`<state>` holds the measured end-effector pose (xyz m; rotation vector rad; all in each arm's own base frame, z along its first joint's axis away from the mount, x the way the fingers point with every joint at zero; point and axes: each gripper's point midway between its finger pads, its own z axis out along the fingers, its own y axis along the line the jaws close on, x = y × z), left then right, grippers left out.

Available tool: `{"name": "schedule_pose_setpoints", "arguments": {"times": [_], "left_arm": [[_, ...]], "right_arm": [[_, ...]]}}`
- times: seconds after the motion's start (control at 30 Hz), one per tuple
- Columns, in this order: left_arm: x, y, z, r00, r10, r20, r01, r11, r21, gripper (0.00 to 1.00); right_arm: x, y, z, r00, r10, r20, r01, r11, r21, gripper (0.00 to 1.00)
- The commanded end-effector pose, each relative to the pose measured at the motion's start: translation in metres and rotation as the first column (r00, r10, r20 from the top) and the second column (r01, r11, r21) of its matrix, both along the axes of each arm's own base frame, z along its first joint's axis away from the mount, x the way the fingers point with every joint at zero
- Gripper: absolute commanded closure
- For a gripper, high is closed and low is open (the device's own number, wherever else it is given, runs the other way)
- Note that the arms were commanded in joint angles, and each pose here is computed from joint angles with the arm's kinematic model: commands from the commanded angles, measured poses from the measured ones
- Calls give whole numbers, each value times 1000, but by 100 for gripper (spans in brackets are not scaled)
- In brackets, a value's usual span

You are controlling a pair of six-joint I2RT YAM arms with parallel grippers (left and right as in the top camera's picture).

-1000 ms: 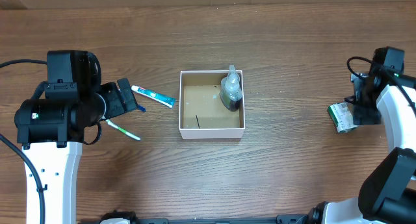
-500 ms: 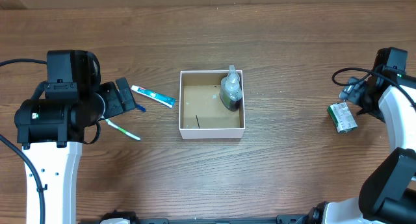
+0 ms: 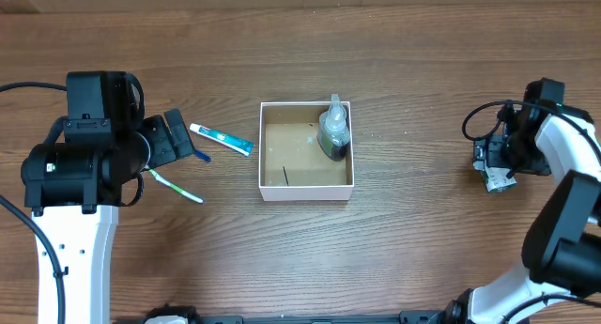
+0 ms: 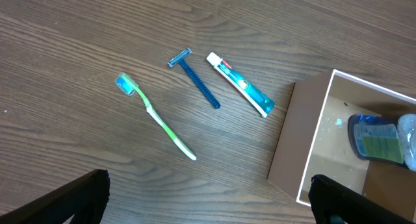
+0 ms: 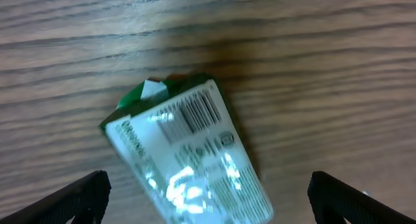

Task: Pack container
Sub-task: 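Grasp the green soap package with the right gripper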

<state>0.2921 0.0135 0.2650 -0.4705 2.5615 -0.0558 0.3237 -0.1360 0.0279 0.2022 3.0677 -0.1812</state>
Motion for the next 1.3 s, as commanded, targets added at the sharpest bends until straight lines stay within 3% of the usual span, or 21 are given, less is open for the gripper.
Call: {"name": "schedule_pose_setpoints", "arguments": {"times": [0.0, 0.4, 0.63, 1.03, 1.27], "left_arm": [[3, 4, 7, 1000, -4, 17, 4, 1000, 25, 0], [1, 4, 6, 1000, -4, 10, 4, 1000, 25, 0], [1, 4, 6, 1000, -4, 11, 4, 1000, 26, 0], [1, 4, 6, 1000, -4, 7, 4, 1000, 25, 0], [1, 4, 6, 1000, -4, 7, 4, 1000, 26, 0]], "right_arm": [[9, -3, -3, 1000, 21, 20, -21, 1000, 4, 0], [7, 14, -36, 998, 49, -30, -45, 992, 115, 2], [1, 13, -36, 997, 48, -56, -42, 993, 109, 20], [3, 14, -36, 999, 22, -47, -16, 993, 118, 36], [6, 18, -36, 999, 19, -30, -14, 990, 140, 54]]}}
